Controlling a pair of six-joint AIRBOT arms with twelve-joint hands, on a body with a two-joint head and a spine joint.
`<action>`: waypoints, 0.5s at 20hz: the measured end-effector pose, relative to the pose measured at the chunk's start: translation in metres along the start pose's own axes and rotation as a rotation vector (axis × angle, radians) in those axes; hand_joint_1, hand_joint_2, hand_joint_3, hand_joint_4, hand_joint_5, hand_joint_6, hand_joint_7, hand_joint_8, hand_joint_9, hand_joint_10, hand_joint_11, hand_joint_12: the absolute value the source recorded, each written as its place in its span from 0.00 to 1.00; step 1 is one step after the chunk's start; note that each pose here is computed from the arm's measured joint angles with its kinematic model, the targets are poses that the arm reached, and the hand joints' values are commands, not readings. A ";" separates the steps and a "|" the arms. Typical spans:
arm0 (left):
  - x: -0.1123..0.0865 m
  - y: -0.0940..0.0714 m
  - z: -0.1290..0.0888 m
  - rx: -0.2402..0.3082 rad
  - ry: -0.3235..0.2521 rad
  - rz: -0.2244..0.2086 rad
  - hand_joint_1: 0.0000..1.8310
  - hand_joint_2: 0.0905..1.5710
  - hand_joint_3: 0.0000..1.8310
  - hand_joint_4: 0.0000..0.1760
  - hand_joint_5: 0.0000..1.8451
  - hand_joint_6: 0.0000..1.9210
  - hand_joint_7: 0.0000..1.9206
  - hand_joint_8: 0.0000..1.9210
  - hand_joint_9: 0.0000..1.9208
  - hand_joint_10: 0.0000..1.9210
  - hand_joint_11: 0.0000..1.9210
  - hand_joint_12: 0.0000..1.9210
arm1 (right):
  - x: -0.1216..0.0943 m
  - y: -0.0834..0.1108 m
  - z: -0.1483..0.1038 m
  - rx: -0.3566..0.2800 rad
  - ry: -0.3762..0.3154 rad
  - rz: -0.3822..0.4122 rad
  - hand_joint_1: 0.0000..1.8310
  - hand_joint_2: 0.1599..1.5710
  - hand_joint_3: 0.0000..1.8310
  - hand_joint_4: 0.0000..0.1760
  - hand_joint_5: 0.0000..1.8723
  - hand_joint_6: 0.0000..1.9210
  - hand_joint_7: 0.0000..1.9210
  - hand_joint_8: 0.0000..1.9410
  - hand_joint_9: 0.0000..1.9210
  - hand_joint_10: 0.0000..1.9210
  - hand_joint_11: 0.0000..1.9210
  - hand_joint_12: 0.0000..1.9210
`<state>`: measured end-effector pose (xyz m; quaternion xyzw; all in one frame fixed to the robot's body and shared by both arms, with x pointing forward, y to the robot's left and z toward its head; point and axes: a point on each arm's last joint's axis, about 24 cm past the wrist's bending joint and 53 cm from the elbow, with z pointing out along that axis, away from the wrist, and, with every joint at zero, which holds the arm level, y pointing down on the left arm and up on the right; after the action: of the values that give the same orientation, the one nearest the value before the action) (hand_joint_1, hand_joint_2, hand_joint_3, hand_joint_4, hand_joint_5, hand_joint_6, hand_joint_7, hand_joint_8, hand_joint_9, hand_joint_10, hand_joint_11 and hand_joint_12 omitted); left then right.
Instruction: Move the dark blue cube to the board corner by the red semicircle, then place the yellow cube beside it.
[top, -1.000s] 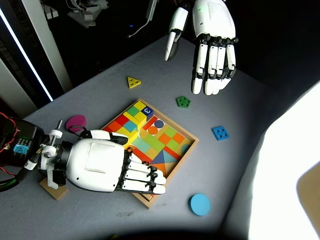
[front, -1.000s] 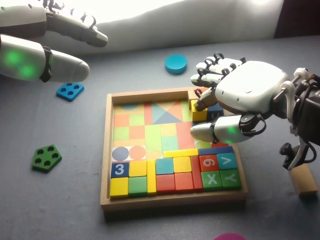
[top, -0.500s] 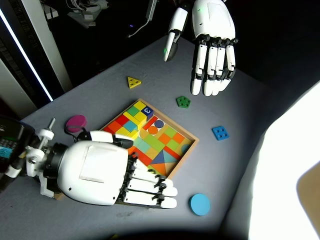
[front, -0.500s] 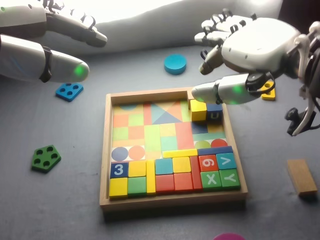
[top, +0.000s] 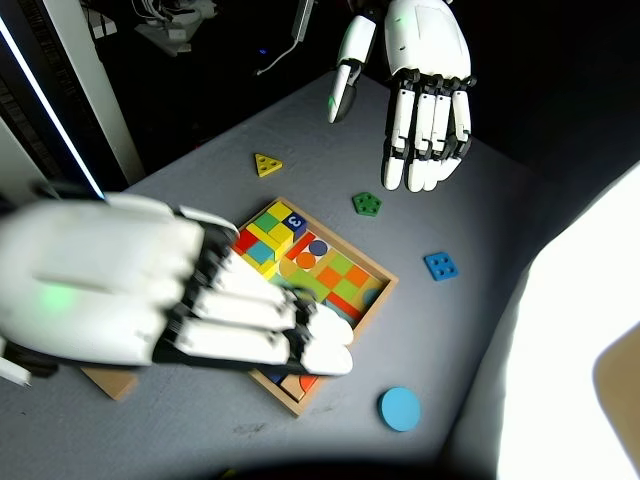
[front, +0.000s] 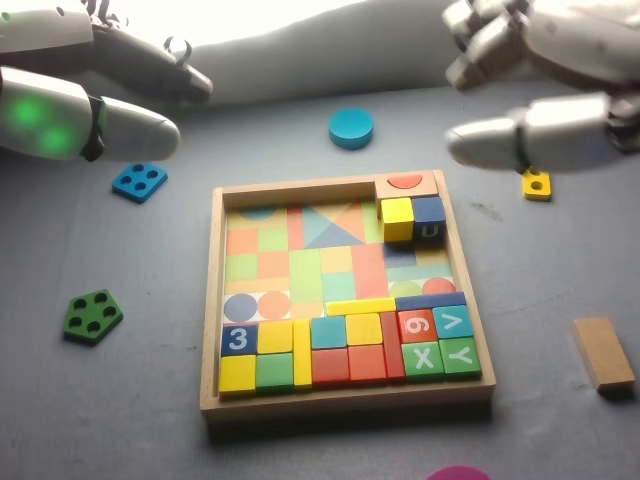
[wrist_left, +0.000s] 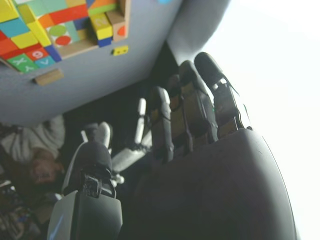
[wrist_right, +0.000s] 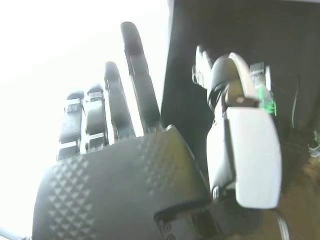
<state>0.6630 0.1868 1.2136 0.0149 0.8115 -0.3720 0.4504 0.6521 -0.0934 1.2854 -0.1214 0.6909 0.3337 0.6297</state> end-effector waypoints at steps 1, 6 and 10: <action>0.000 0.000 0.000 -0.001 0.000 0.001 0.07 0.85 0.00 0.00 0.42 0.01 0.55 0.03 0.52 0.13 0.26 0.70 | 0.008 -0.005 -0.012 0.015 0.034 -0.013 0.06 0.75 0.00 0.00 0.40 0.27 0.42 0.07 0.21 0.57 0.00 0.93; 0.000 -0.001 0.000 0.002 0.000 -0.002 0.05 0.86 0.00 0.00 0.43 0.31 0.57 0.30 0.45 0.57 0.31 0.78 | 0.014 -0.016 -0.049 0.062 0.080 -0.053 0.12 0.75 0.00 0.00 0.36 0.66 0.37 0.71 0.28 0.91 0.18 1.00; 0.000 -0.001 0.000 0.001 -0.003 -0.002 0.04 0.87 0.00 0.00 0.35 0.49 0.47 0.53 0.41 0.68 0.28 0.86 | 0.015 -0.019 -0.070 0.087 0.100 -0.043 0.09 0.77 0.00 0.00 0.35 0.72 0.37 0.80 0.27 0.99 0.19 1.00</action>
<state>0.6631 0.1866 1.2144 0.0139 0.8107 -0.3729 0.4510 0.6056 -0.1465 1.2640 -0.1254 0.7325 0.2833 0.6061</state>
